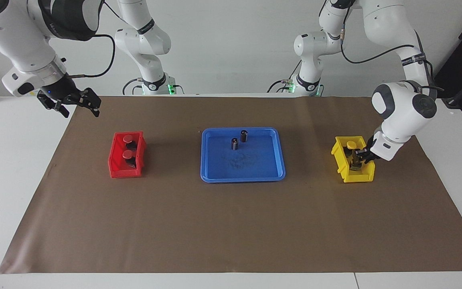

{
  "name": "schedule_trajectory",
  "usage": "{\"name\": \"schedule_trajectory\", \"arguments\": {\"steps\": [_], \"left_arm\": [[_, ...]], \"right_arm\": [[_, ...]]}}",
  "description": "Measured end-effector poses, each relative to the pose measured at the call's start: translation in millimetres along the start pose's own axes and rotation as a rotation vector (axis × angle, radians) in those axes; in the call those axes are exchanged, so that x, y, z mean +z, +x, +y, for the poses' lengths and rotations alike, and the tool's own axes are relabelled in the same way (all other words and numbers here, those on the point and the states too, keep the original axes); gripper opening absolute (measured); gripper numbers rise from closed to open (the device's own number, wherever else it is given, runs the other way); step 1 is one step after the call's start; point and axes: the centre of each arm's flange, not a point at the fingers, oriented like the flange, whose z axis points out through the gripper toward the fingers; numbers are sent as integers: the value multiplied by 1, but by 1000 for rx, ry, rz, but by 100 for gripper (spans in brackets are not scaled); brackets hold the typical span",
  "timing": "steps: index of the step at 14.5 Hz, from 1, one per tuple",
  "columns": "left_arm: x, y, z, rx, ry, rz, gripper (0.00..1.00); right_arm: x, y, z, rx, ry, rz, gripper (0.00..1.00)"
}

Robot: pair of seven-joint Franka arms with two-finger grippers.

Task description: Sort red and yellow buttons by color

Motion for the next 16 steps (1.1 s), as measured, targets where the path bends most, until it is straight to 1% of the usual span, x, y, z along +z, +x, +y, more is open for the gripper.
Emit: {"name": "schedule_trajectory", "arguments": {"steps": [2, 8, 10, 11, 16], "left_arm": [[6, -2, 1, -11, 0, 2, 41], [5, -2, 3, -38, 0, 3, 41], [5, -2, 2, -39, 0, 4, 43], [5, -3, 2, -39, 0, 2, 46], [5, -4, 2, -40, 0, -11, 47]], "right_arm": [[-1, 0, -2, -1, -5, 1, 100], [-6, 0, -1, 34, -27, 10, 100], [-7, 0, -1, 36, -28, 12, 100], [-7, 0, -1, 37, -28, 13, 100], [-12, 0, 0, 38, -29, 21, 100]]}}
